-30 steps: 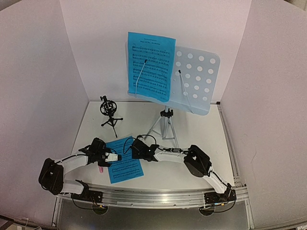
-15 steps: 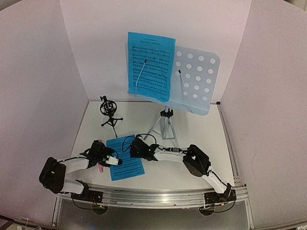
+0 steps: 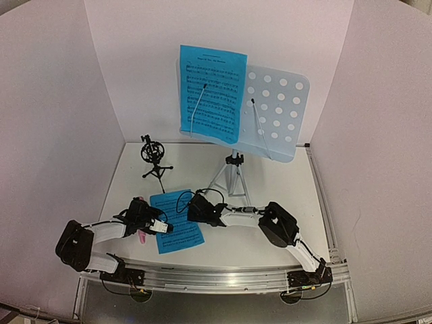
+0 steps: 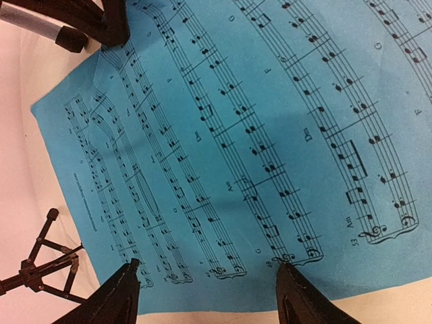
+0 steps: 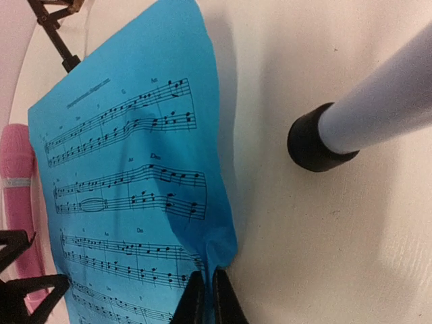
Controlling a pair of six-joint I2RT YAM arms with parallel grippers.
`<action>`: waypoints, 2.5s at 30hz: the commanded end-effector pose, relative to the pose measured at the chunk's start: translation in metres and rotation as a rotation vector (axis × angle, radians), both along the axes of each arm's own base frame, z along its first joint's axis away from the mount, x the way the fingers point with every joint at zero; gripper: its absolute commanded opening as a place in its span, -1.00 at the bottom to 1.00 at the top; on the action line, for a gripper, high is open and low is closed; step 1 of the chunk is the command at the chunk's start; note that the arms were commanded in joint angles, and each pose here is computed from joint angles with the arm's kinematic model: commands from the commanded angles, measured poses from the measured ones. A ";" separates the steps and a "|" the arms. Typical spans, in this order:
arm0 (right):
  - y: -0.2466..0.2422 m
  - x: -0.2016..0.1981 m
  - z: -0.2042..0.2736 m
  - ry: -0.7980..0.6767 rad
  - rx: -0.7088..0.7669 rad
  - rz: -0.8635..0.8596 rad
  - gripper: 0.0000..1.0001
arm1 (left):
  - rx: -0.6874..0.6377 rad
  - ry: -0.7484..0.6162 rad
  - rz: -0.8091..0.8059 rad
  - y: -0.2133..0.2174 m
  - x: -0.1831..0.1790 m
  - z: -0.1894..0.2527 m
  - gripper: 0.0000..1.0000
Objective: Set up the instrument practice props
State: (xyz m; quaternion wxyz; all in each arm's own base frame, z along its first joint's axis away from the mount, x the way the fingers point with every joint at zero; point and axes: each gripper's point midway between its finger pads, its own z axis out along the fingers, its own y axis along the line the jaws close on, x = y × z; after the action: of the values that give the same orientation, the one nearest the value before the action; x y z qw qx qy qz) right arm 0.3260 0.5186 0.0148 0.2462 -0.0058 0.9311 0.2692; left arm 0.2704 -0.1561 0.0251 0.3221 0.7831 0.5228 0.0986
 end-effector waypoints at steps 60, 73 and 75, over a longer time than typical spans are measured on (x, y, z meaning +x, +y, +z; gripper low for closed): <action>-0.107 -0.100 0.503 -0.828 0.626 0.193 -1.00 | -1.625 0.822 0.269 -0.060 -0.056 0.414 0.69; -0.125 -0.130 0.520 -0.857 0.700 0.298 -1.00 | -1.662 0.899 0.332 -0.066 -0.038 0.423 0.71; -0.126 -0.130 0.520 -0.855 0.703 0.297 -1.00 | -1.662 0.915 0.263 -0.072 -0.045 0.438 0.71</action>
State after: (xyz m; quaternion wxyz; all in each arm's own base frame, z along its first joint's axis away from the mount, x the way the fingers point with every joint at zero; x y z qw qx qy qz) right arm 0.2108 0.3954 0.5170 0.5500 -0.1432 0.6209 0.5398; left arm 0.2376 -0.2224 0.4171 0.5088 0.1787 0.6358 -0.5522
